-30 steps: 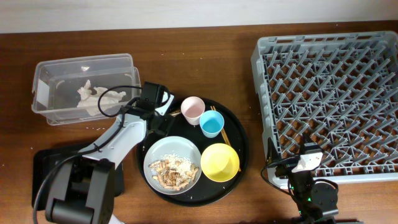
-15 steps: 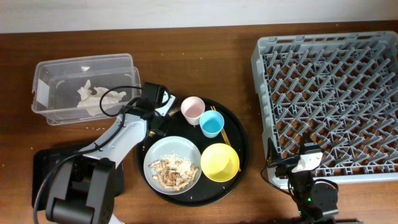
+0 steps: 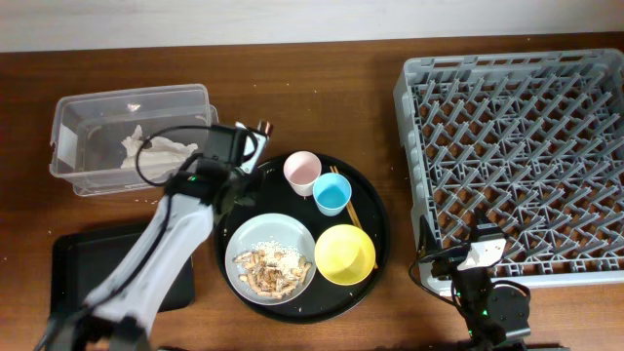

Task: Sort waste into correct bins and load items into the dishwasher rack
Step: 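Carry the gold wrapper left and drop it into the clear bin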

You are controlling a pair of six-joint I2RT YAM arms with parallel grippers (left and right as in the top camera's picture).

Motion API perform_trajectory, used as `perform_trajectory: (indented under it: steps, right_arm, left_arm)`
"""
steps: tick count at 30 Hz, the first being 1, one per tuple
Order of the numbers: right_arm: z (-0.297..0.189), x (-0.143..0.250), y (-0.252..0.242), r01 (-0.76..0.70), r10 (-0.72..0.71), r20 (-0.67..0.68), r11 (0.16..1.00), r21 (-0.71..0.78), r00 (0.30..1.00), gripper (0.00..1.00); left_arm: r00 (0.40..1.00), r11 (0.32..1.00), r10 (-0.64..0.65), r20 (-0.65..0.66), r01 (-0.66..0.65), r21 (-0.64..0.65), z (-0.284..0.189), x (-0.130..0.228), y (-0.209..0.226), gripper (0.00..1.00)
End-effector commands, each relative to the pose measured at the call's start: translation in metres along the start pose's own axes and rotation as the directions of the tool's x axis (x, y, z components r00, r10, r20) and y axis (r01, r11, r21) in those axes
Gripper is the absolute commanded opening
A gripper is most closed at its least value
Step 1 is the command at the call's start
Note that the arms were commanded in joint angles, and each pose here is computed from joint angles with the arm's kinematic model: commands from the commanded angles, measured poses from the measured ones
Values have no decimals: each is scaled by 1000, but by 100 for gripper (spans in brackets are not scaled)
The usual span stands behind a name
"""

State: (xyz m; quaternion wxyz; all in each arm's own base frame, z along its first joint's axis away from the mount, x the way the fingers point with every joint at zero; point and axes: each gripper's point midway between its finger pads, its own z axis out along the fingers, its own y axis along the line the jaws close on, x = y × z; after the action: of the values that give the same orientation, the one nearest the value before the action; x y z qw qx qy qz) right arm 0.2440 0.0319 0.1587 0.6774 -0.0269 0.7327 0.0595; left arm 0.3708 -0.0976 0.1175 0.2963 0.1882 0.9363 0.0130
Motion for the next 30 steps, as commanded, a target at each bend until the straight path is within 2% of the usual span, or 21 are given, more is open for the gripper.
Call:
perform_trajectory:
  steps: [1, 3, 5, 6, 8, 10, 12, 14, 16, 18, 21, 23, 24, 25, 26, 27, 30]
  right_arm:
    - [0, 3, -4, -4, 4, -4, 1000, 19, 1000, 98]
    - [0, 3, -4, -4, 4, -4, 1000, 19, 1000, 98]
    - [0, 3, -4, -4, 4, -4, 1000, 19, 1000, 98]
    - [0, 3, -4, -4, 4, -4, 1000, 19, 1000, 98]
    - [0, 3, -4, -4, 4, -4, 1000, 19, 1000, 98]
    - [0, 3, -4, -4, 4, -4, 1000, 19, 1000, 98]
    - [0, 3, -4, -4, 4, -4, 1000, 19, 1000, 98]
    - [0, 3, -4, -4, 4, -4, 1000, 19, 1000, 98]
    - [0, 3, -4, -4, 4, -4, 1000, 19, 1000, 98]
    - [0, 3, -4, -4, 4, -4, 1000, 19, 1000, 98]
    - [0, 3, -4, -4, 4, -4, 1000, 19, 1000, 98]
    - [0, 3, -4, -4, 4, -4, 1000, 19, 1000, 98]
    - [0, 3, -4, -4, 4, -4, 1000, 19, 1000, 98]
    - [0, 3, -4, -4, 4, -4, 1000, 19, 1000, 98]
    - [0, 3, -4, -4, 4, -4, 1000, 19, 1000, 98]
    - [0, 3, -4, -4, 4, -4, 1000, 19, 1000, 98]
    - [0, 3, -4, -4, 4, -4, 1000, 19, 1000, 98]
  left_arm:
    - [978, 998, -53, 203, 58, -19, -50, -45, 12, 1]
    - [952, 992, -66, 299, 94, -79, -66, -64, 29, 1]
    - [912, 964, -168, 374, 231, -130, -77, -75, 52, 1]
    - [837, 896, -336, 432, 426, -128, -82, -77, 74, 1]
    - [736, 798, -492, 465, 595, -99, -83, -72, 92, 1]
    - [601, 667, -632, 490, 743, -50, -84, -64, 109, 1]
    - [439, 517, -741, 507, 856, 15, -83, -58, 126, 1]
    - [250, 341, -818, 518, 936, 87, -82, -51, 146, 1]
    - [116, 217, -845, 522, 967, 136, -76, -46, 163, 1]
    - [76, 187, -858, 508, 967, 171, -66, -48, 172, 1]
    - [61, 175, -877, 477, 964, 198, -47, -51, 177, 1]
    - [23, 131, -881, 472, 971, 198, -37, -46, 183, 1]
    - [15, 128, -877, 479, 971, 203, -34, -47, 188, 10]
    - [7, 125, -874, 486, 970, 211, -34, -48, 192, 23]
    - [-3, 123, -868, 496, 967, 221, -35, -49, 197, 52]
    - [-8, 122, -866, 501, 966, 228, -37, -50, 199, 67]
    - [-4, 135, -860, 510, 962, 236, -41, -53, 200, 87]
